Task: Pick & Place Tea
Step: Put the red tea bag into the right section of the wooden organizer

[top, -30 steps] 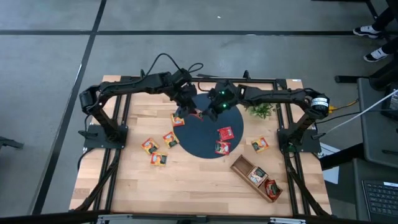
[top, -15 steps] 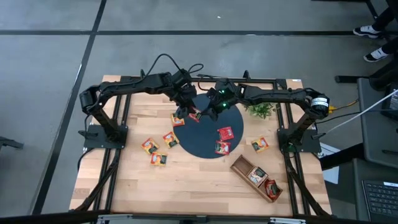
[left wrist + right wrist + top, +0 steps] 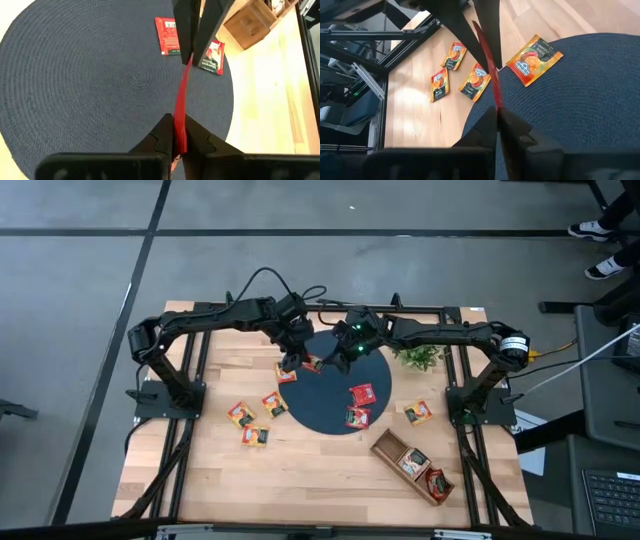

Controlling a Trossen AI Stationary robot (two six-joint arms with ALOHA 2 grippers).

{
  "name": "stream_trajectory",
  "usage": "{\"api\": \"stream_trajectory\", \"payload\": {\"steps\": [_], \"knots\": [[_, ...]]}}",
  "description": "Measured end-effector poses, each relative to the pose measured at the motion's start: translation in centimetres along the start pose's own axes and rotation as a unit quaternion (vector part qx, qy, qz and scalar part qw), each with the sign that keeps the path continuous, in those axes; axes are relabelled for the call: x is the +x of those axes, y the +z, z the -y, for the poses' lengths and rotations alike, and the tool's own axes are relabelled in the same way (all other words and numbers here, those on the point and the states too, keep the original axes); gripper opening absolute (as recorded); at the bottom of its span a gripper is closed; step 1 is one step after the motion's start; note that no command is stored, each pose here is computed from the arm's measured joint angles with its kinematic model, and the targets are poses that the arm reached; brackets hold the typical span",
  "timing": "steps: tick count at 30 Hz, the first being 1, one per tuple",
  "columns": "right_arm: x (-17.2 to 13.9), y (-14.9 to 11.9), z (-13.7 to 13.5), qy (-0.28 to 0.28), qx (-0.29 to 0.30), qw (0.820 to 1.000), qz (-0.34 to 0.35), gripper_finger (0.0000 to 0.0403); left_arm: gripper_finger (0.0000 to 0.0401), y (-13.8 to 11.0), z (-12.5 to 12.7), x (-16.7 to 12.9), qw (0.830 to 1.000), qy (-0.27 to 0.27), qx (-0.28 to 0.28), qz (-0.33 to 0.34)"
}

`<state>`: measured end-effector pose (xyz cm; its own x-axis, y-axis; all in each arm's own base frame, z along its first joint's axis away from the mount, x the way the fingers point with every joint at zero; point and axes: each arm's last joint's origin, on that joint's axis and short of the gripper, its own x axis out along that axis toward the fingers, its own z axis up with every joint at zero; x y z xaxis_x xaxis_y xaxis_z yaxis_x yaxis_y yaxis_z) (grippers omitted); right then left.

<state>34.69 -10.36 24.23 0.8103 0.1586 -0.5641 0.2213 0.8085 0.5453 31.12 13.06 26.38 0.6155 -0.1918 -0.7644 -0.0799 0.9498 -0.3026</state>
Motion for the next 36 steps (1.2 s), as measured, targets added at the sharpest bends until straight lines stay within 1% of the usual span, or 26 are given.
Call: {"api": "stream_trajectory", "payload": {"steps": [1,4,6,9,12,15,17,21,25,30,36], "knots": [[0.0,0.0,0.0,0.0,0.002,1.0,-0.001,0.0033,0.0012,-0.1,0.0,0.0,1.0,0.0,-0.002,-0.002],[0.0,-0.2,0.0,0.009,0.01,1.0,-0.014,0.0062,0.0009,-0.5,0.2,-0.7,0.999,-0.001,-0.03,-0.019],[0.0,-0.5,0.1,0.01,0.015,0.999,-0.029,0.0087,0.0009,-0.5,0.3,-2.0,0.999,-0.002,-0.038,-0.006],[0.0,-0.6,0.1,0.014,0.014,0.999,-0.035,0.0121,0.0009,-0.3,0.1,-4.7,0.998,0.0,-0.046,0.045],[0.0,-0.4,0.0,0.019,0.012,0.999,-0.024,0.0144,0.0009,-0.2,-0.3,-7.4,0.993,0.019,-0.061,0.097],[0.1,0.4,-0.5,0.037,0.008,0.999,0.014,0.0154,0.0009,0.1,-0.4,-9.6,0.985,0.033,-0.074,0.153],[0.0,1.1,-0.9,0.049,-0.003,0.997,0.056,0.0156,0.0009,0.3,-0.3,-10.8,0.979,0.037,-0.082,0.186],[-0.6,2.9,-1.8,0.06,-0.012,0.986,0.158,0.0157,0.0009,0.9,0.5,-12.8,0.962,0.034,-0.089,0.255],[-1.6,4.5,-2.7,0.064,-0.029,0.969,0.236,0.0157,0.001,1.6,1.6,-15.0,0.94,0.028,-0.087,0.329],[-2.7,6.3,-4.0,0.08,-0.063,0.948,0.3,0.0157,0.001,2.1,2.8,-17.5,0.904,0.038,-0.091,0.417],[-4.3,8.3,-5.6,0.1,-0.11,0.919,0.365,0.0157,0.0011,2.0,3.7,-19.5,0.873,0.055,-0.094,0.475]]}}
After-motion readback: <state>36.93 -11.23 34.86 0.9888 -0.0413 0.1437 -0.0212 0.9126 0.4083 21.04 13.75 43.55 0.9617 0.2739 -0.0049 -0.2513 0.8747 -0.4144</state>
